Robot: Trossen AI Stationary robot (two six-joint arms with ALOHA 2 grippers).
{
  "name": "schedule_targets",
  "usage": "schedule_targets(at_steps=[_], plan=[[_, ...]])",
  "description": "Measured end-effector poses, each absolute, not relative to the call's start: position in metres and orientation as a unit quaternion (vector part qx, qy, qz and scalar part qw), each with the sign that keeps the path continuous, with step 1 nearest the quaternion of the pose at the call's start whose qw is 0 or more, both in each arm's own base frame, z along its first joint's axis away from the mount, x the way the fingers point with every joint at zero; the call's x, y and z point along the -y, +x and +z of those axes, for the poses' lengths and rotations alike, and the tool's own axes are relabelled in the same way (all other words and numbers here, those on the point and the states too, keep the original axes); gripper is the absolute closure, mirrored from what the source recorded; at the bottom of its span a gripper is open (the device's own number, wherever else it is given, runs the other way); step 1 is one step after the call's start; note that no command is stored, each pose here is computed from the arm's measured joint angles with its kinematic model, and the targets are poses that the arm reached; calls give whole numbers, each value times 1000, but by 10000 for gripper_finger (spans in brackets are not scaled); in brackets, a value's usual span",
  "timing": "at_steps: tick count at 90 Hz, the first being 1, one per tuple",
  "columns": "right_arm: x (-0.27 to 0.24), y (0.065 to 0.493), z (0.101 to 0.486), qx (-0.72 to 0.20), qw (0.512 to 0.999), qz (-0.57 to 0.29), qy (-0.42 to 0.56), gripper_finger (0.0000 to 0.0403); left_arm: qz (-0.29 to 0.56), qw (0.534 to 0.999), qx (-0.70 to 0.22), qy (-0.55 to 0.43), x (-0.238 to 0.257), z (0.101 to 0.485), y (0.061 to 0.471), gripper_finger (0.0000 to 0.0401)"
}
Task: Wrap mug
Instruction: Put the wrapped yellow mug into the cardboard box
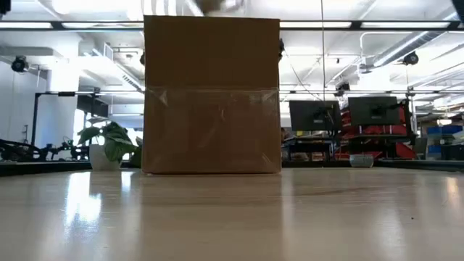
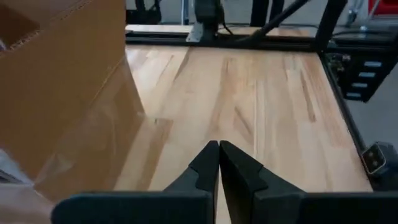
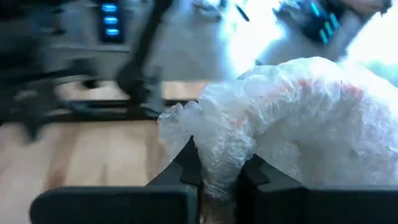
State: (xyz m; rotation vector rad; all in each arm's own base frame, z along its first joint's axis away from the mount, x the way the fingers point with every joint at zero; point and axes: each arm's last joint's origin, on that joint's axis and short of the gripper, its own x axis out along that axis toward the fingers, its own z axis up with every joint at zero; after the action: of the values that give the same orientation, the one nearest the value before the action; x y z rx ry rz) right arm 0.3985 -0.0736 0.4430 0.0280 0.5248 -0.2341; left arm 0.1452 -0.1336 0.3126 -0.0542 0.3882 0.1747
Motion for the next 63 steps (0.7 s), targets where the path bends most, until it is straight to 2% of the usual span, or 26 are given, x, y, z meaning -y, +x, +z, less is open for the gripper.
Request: schedule_targets(at_steps=[10,21,63], plan=[[117,402,426,-271,947,-145,99,382,81,979,-183,-27,135,303,147,401],[143,412,403,-289,931,-165,151,382,81,980,-178,-33,136,296,148,401],[164,460,310,-377,882,-184,215,377,78,980,-183,-32,139,292,151,401]])
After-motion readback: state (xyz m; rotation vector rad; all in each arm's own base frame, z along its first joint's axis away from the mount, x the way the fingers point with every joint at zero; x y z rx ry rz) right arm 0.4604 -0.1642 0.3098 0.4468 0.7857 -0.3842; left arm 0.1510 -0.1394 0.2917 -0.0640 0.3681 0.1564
